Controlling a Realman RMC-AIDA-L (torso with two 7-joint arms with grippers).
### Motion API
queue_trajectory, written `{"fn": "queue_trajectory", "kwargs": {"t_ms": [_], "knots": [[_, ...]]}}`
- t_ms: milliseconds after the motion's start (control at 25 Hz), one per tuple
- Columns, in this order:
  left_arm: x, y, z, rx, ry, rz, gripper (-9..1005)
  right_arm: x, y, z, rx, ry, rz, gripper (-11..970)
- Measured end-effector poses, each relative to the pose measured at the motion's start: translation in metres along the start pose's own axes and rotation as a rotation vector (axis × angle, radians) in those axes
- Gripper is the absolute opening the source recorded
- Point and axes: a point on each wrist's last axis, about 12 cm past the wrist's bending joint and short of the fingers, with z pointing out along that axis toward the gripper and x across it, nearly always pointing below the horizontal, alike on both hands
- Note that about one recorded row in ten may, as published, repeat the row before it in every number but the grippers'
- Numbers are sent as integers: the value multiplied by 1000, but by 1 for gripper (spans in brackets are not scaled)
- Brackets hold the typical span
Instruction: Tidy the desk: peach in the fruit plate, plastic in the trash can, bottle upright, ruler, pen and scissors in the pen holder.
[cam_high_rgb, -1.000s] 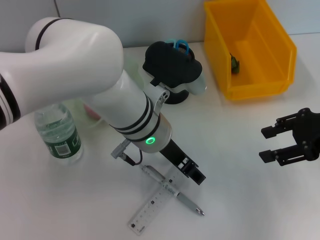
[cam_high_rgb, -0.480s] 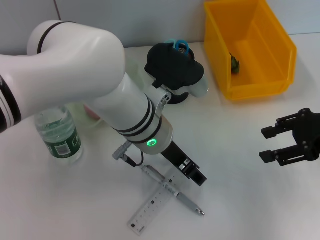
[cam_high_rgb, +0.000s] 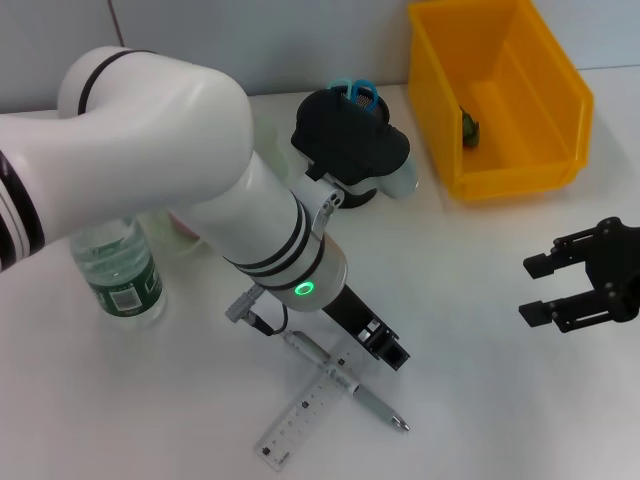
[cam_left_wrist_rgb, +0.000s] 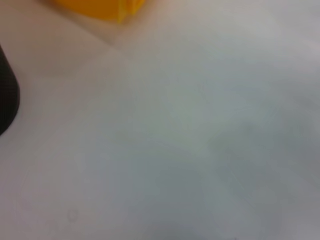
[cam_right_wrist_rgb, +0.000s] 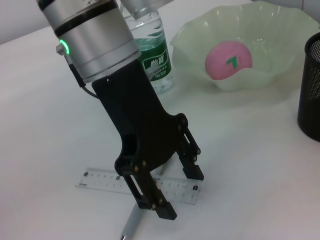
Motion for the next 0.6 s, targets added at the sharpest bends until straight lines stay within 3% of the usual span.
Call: {"fn": "queue_trajectory", "kwargs": {"t_ms": [160,600], "knots": [[0,0,1,-3,-1,5,691,0,0,0,1,1,0,656],[-1,-2,1,-3,-6,15,693,-1,1,-1,-6,2,1,655]]}}
